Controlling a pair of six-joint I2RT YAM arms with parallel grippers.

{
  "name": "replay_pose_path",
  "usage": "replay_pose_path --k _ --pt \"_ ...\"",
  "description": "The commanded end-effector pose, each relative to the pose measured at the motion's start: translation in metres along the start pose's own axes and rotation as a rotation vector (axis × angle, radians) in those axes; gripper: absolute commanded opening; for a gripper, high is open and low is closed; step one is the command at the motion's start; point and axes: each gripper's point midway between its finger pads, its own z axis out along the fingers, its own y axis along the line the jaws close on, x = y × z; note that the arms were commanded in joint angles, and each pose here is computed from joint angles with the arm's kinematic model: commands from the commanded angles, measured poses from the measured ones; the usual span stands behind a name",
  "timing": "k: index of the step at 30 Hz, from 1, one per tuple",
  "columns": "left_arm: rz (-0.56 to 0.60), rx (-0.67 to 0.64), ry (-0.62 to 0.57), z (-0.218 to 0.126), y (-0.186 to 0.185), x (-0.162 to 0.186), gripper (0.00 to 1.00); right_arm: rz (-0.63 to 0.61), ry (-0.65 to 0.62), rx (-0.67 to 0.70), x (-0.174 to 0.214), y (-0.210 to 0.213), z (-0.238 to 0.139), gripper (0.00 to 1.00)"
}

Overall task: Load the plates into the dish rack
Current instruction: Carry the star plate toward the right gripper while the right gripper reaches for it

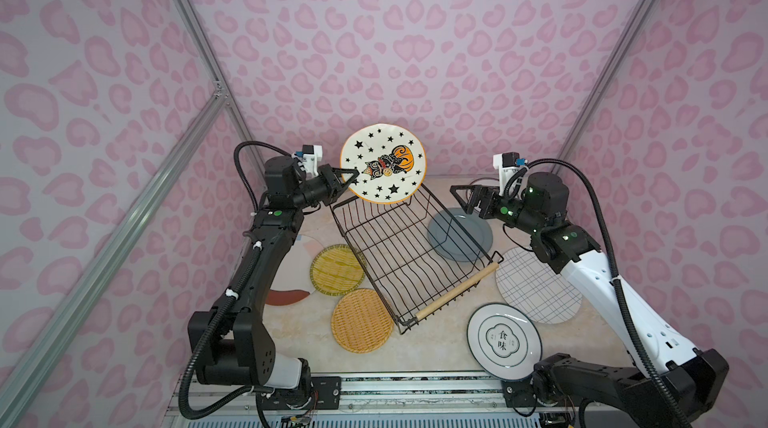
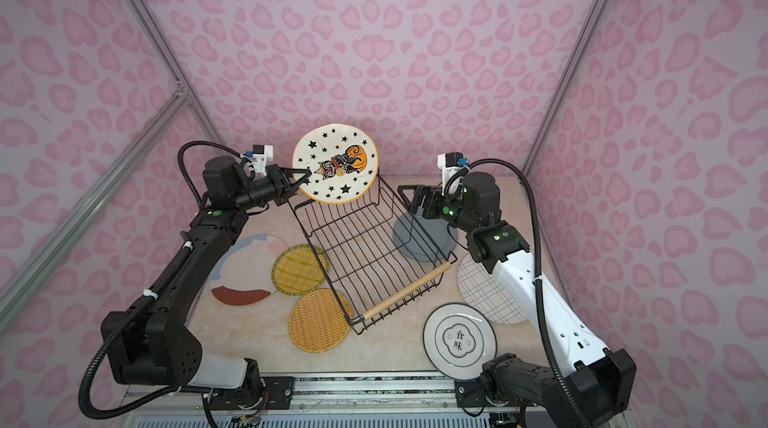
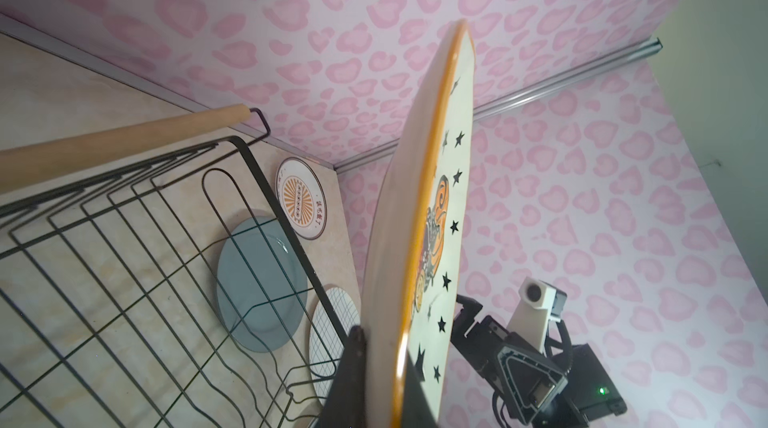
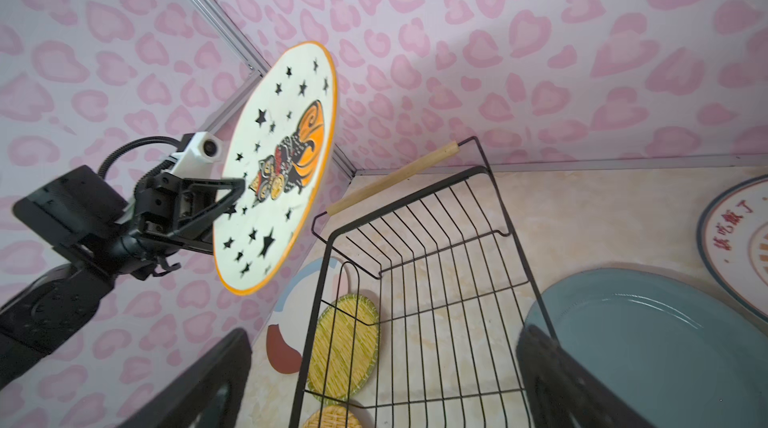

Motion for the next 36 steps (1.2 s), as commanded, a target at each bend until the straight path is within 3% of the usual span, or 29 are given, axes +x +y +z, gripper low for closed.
replay_pose_path --k 1,7,22,30,36 --pt "0.151 0.171 0.076 0.013 -0.039 0.014 0.04 0.013 0.001 -0.064 -0.009 0.011 0.010 1.00" --pt "0.125 0.219 0.138 0.032 -0.036 0.036 0.04 0.023 0.005 -0.109 -0.023 0.019 0.027 0.98" --pt "0.109 0.252 0.156 0.037 -0.029 0.047 0.04 0.087 0.034 -0.141 -0.030 0.021 0.046 0.59" --pt "0.115 0.249 0.163 0.037 -0.026 0.049 0.04 0.127 0.072 -0.114 -0.028 0.018 0.051 0.34" --pt "0.120 0.237 0.168 0.038 -0.021 0.051 0.04 0.147 0.125 -0.068 -0.016 0.008 0.053 0.28"
